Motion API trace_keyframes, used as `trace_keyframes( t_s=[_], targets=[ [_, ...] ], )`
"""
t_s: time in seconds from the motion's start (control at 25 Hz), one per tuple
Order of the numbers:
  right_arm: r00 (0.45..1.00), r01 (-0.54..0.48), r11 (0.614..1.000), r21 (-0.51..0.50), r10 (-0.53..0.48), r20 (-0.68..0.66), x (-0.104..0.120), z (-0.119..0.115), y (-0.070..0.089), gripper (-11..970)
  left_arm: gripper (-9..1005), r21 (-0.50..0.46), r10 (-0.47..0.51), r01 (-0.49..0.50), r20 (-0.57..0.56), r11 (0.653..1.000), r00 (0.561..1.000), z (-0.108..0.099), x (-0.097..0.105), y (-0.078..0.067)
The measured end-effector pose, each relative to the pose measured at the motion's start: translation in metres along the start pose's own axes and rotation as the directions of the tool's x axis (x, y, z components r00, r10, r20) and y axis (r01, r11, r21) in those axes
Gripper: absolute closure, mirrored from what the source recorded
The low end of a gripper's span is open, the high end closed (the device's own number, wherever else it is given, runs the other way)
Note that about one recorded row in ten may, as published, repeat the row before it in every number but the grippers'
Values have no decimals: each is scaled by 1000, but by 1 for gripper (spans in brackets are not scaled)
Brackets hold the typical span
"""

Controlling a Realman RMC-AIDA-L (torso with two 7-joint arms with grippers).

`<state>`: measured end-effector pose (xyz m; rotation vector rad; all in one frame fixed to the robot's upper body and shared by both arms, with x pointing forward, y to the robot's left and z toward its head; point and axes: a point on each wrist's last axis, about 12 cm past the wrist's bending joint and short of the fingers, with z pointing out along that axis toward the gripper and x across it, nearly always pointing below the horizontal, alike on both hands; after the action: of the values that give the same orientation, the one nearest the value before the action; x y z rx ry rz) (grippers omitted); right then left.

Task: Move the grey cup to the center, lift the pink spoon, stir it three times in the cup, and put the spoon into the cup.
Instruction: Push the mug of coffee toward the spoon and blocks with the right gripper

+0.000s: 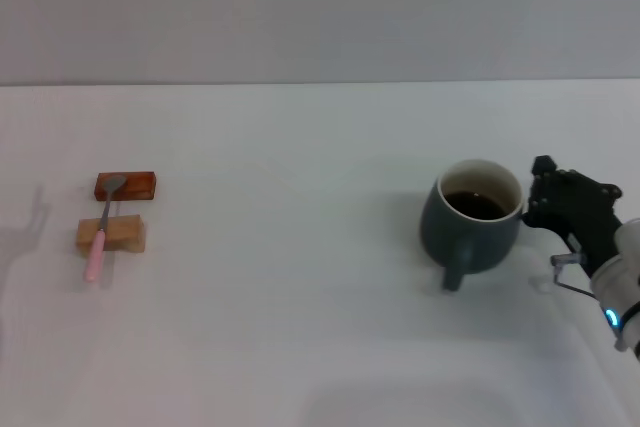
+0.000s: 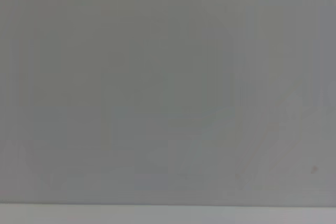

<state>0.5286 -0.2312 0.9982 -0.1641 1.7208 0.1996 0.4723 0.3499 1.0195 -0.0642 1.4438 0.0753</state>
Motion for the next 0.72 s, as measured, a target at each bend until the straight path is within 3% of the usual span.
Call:
trace_keyframes(
  t_s=[0.72],
  targets=[
    [1000,7,985,-173,-11,-23,-1,5,41,961,163,9,-1,1,0,1000,1000,2,0,-2]
  ],
)
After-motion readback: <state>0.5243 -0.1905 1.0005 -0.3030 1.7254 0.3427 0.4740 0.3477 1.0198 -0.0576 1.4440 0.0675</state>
